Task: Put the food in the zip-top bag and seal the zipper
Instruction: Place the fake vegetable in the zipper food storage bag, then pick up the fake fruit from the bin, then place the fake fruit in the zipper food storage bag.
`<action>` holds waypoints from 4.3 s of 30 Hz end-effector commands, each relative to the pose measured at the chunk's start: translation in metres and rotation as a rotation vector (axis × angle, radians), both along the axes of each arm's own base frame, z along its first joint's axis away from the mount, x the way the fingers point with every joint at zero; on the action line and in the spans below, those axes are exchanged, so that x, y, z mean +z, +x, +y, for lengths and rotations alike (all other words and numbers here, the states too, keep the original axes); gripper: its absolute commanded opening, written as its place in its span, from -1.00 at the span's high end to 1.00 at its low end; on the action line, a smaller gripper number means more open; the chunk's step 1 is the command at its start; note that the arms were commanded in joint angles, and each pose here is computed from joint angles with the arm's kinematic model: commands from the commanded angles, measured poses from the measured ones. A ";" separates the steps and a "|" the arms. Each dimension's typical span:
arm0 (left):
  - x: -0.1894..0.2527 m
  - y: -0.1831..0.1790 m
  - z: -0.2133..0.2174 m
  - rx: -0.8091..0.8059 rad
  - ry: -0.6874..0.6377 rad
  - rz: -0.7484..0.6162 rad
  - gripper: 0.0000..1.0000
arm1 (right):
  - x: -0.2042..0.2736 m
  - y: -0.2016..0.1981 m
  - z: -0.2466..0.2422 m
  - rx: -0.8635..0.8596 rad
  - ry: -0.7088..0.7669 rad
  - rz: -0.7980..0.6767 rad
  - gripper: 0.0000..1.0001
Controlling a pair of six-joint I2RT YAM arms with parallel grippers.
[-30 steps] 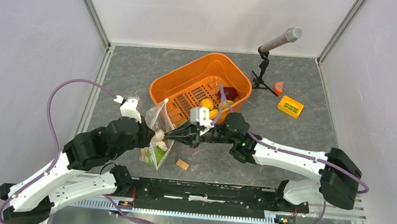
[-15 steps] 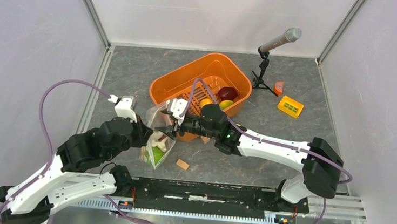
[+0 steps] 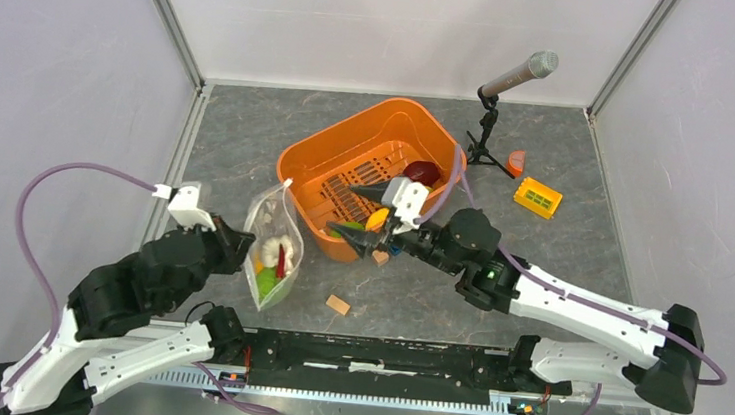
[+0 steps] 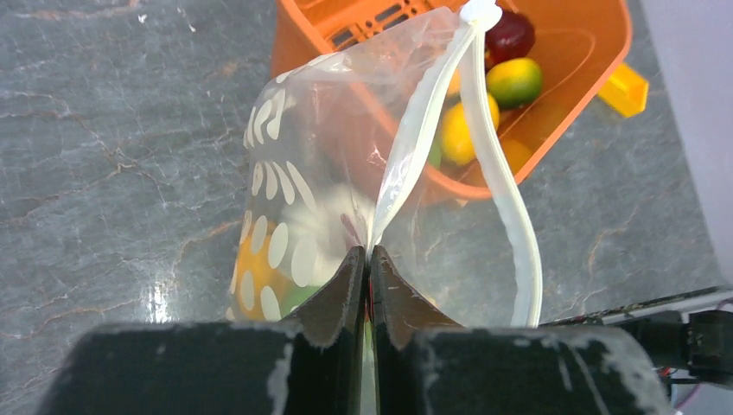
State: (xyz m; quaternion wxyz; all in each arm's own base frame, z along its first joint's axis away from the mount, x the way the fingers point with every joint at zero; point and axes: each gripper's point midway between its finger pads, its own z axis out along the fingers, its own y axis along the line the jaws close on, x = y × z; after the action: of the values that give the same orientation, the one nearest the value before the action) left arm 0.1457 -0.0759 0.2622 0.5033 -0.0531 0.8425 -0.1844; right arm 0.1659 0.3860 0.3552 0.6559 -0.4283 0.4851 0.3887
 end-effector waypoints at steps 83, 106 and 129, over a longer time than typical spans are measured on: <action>-0.034 0.019 -0.007 -0.003 0.173 -0.002 0.81 | -0.275 0.279 -0.156 -0.990 -0.974 0.716 -0.64; -0.043 0.014 -0.028 -0.037 0.059 0.043 0.80 | -0.096 0.211 -0.071 -0.415 -0.209 0.530 0.21; -0.027 0.001 -0.044 -0.112 -0.057 0.079 0.78 | -0.037 -0.046 0.030 0.414 -0.039 0.208 0.29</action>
State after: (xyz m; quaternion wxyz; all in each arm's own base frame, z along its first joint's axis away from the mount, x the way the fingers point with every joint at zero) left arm 0.1499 -0.1103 0.2126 0.4547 -0.0107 0.8716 -0.1829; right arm 0.1321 0.4060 0.3073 0.4782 -0.4721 0.5116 0.5355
